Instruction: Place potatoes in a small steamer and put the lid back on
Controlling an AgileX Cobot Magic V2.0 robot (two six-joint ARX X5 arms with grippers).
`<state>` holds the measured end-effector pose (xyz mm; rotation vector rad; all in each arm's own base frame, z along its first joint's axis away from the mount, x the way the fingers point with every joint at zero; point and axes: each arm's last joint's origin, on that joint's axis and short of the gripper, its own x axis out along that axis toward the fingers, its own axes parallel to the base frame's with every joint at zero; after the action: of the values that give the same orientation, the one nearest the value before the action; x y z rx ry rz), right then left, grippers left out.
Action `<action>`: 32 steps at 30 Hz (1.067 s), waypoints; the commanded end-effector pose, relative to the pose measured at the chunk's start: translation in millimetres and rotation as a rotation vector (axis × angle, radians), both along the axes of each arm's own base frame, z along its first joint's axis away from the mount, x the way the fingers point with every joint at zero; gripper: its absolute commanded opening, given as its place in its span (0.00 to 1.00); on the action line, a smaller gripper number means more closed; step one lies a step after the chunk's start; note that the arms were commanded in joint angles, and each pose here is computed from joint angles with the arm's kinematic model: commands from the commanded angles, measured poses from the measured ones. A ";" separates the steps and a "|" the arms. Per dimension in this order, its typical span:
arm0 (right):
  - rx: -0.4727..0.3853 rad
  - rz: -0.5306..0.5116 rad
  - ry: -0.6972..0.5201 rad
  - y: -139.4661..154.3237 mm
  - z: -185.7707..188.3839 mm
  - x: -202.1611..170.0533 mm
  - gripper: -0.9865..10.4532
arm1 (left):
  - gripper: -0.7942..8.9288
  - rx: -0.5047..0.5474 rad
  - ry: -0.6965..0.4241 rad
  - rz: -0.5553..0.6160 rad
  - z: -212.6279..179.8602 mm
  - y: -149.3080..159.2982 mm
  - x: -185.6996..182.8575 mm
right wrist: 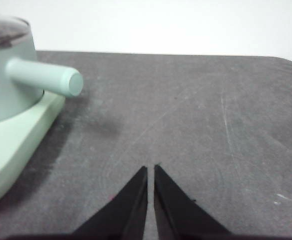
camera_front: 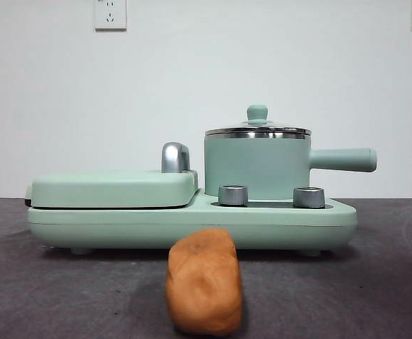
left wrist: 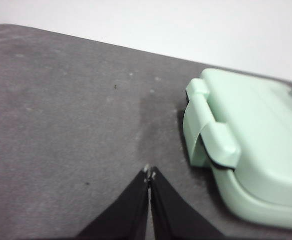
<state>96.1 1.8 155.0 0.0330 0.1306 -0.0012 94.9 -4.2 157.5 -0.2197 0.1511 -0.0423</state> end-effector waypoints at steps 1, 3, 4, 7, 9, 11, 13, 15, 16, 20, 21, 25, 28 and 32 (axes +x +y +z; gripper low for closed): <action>0.109 -0.008 -0.013 0.4 0.3 0.4 0.10 | 0.09 -0.118 -0.023 0.015 -1.9 -0.2 1.5; 0.178 -0.016 -0.015 0.4 0.5 0.4 0.10 | 0.09 -0.141 -0.037 0.017 -0.4 -0.2 1.7; 0.230 -0.021 -0.027 0.4 1.6 0.5 0.10 | 0.09 -0.152 -0.044 0.017 0.3 -0.3 1.7; 0.323 0.031 -0.065 2.0 7.0 0.7 0.10 | 0.09 -0.210 -0.053 -0.006 2.4 -1.1 1.6; 0.338 0.085 -0.089 3.5 12.1 0.1 0.10 | 0.09 -0.218 -0.062 -0.051 6.5 -2.3 0.9; 0.359 0.092 -0.096 3.6 19.0 -1.5 0.10 | 0.09 -0.223 -0.078 -0.077 12.3 -3.1 -0.1; 0.390 0.091 -0.101 3.5 29.2 -4.4 0.10 | 0.09 -0.229 -0.097 -0.085 20.4 -3.4 -1.6; 0.424 0.103 -0.113 3.8 41.1 -7.9 0.10 | 0.09 -0.233 -0.115 -0.107 30.2 -4.2 -3.3; 0.440 0.119 -0.119 4.2 48.3 -9.7 0.10 | 0.09 -0.244 -0.124 -0.121 36.5 -4.7 -4.2; 0.467 0.165 -0.114 5.3 76.5 -16.1 0.10 | 0.09 -0.263 -0.136 -0.145 62.1 -5.8 -6.1; 0.467 0.177 -0.101 5.7 84.5 -17.5 0.10 | 0.09 -0.263 -0.131 -0.147 69.7 -6.0 -6.2; 0.465 0.268 -0.013 8.6 114.2 -20.8 0.10 | 0.09 -0.248 -0.085 -0.196 102.8 -7.8 -5.1; 0.445 0.378 0.070 11.9 134.6 -21.0 0.10 | 0.09 -0.213 -0.045 -0.274 130.1 -10.3 -1.6; 0.415 0.526 0.176 16.1 157.2 -18.8 0.10 | 0.09 -0.168 -0.014 -0.419 161.4 -15.2 5.6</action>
<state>77.4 16.9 306.8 0.4558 0.3172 0.5100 100.2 -18.3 311.4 -0.4012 0.1967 -0.4367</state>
